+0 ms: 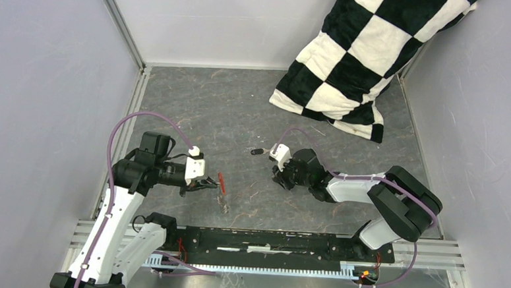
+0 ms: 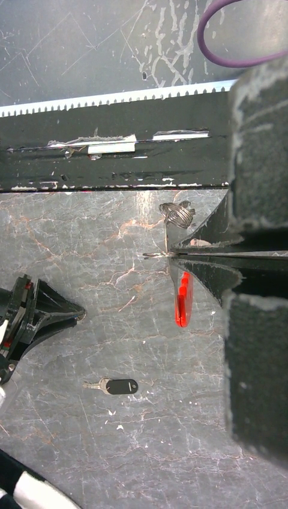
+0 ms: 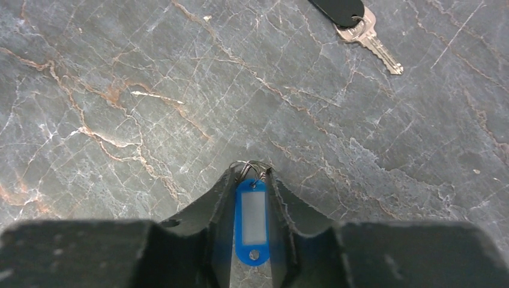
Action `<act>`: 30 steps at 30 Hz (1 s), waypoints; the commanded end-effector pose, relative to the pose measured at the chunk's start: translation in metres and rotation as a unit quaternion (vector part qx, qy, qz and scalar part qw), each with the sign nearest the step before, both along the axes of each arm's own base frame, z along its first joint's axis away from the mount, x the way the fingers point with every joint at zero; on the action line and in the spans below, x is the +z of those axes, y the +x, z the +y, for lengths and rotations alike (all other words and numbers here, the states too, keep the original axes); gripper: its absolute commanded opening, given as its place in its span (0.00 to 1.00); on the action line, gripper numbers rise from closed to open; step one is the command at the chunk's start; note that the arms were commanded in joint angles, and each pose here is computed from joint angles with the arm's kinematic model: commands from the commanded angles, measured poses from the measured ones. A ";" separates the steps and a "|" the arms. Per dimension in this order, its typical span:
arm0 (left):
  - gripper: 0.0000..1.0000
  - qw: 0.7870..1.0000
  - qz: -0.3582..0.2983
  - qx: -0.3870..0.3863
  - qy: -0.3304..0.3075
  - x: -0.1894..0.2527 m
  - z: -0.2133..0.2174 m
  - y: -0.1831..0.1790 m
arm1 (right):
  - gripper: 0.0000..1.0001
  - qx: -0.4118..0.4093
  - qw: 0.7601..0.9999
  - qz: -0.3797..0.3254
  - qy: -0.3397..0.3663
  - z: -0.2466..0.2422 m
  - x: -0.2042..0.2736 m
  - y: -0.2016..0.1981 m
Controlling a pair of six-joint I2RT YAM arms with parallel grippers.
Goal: Put the keys on the keyring
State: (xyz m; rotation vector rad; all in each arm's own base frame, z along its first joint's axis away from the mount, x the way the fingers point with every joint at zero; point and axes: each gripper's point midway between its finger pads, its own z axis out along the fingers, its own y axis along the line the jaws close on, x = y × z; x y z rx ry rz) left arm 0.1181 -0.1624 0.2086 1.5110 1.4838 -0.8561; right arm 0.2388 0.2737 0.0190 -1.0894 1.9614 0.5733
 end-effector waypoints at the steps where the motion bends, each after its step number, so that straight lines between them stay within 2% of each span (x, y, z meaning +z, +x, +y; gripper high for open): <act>1: 0.02 0.999 -0.040 -0.012 -0.004 0.014 -0.002 0.005 | 0.26 -0.010 0.999 -0.031 0.002 0.004 0.011 0.006; 7: 0.02 0.999 -0.039 -0.011 -0.002 0.013 -0.001 0.005 | 0.12 -0.006 0.999 -0.044 -0.013 0.013 0.013 0.004; 10: 0.02 0.999 -0.040 -0.010 -0.002 0.013 -0.001 0.005 | 0.01 -0.005 0.999 -0.042 -0.016 0.015 0.012 0.003; 16: 0.02 0.999 -0.037 -0.009 -0.001 0.011 -0.001 0.004 | 0.00 -0.006 0.999 -0.045 -0.001 0.016 0.024 0.001; 30: 0.02 0.999 -0.038 -0.013 -0.003 0.012 -0.001 0.004 | 0.00 0.022 0.991 -0.035 0.127 0.026 0.079 -0.031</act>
